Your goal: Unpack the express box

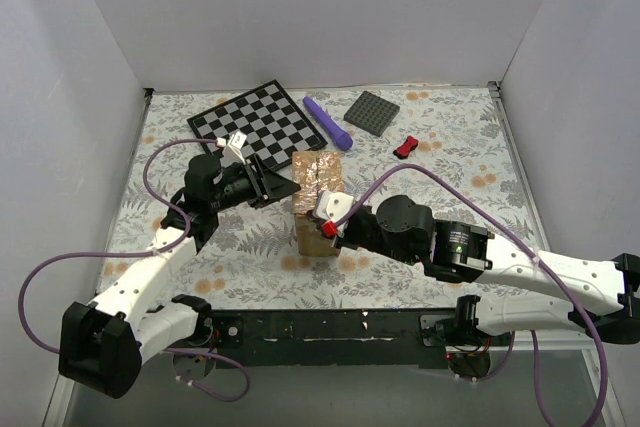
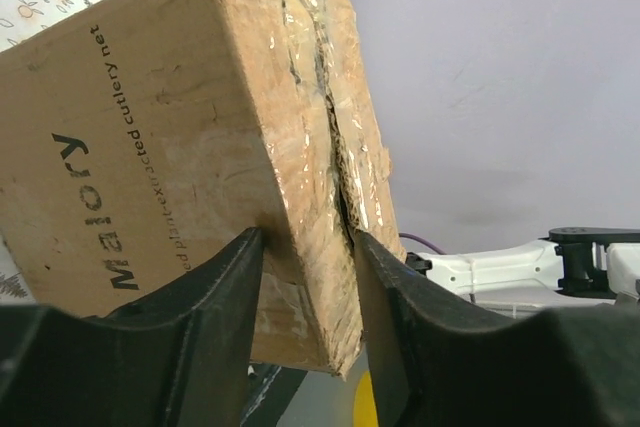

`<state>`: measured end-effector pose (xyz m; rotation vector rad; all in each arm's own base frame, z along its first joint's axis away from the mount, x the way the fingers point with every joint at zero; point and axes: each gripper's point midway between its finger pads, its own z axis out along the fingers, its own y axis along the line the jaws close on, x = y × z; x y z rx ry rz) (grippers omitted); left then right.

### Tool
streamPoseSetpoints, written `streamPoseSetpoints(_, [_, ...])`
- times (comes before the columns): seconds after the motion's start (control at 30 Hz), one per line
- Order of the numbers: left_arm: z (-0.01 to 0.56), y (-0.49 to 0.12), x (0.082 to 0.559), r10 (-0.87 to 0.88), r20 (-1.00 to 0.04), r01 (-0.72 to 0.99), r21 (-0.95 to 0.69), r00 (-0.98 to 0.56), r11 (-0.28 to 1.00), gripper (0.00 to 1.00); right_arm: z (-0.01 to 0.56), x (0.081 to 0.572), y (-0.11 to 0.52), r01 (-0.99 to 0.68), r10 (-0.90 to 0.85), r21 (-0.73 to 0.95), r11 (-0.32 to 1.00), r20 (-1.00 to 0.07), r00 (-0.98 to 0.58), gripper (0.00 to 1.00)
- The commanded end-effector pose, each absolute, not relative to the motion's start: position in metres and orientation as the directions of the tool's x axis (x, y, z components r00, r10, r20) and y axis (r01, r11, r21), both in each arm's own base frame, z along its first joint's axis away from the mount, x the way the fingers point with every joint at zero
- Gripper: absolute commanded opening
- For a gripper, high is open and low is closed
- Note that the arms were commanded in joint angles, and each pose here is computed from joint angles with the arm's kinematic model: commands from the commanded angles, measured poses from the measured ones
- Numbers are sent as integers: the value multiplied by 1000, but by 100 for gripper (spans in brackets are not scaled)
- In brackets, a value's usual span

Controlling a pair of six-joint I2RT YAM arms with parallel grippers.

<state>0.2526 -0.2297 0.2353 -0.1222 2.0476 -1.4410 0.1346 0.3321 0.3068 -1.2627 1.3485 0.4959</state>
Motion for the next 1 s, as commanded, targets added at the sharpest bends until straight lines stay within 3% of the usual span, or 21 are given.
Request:
streamPoseSetpoints(0.0, [248, -237, 238, -354, -451, 312, -869, -819, 384, 37, 260, 137, 319, -870, -547, -406, 280, -812, 202, 1])
streamPoseSetpoints(0.27, [240, -248, 227, -282, -436, 319, -869, -855, 377, 24, 261, 138, 323, -871, -550, -412, 269, -808, 212, 1])
streamPoseSetpoints(0.37, [239, -251, 224, -269, -436, 324, -869, -859, 374, 13, 261, 138, 323, -871, -549, -410, 270, -809, 210, 1])
streamPoseSetpoints(0.43, [241, -251, 224, -270, -445, 332, -865, -854, 375, 0, 261, 137, 323, -872, -548, -409, 268, -809, 212, 1])
streamPoseSetpoints(0.97, [229, -249, 246, -253, -515, 361, -805, -819, 471, 0, 260, 140, 298, -854, -598, -442, 275, -774, 208, 1])
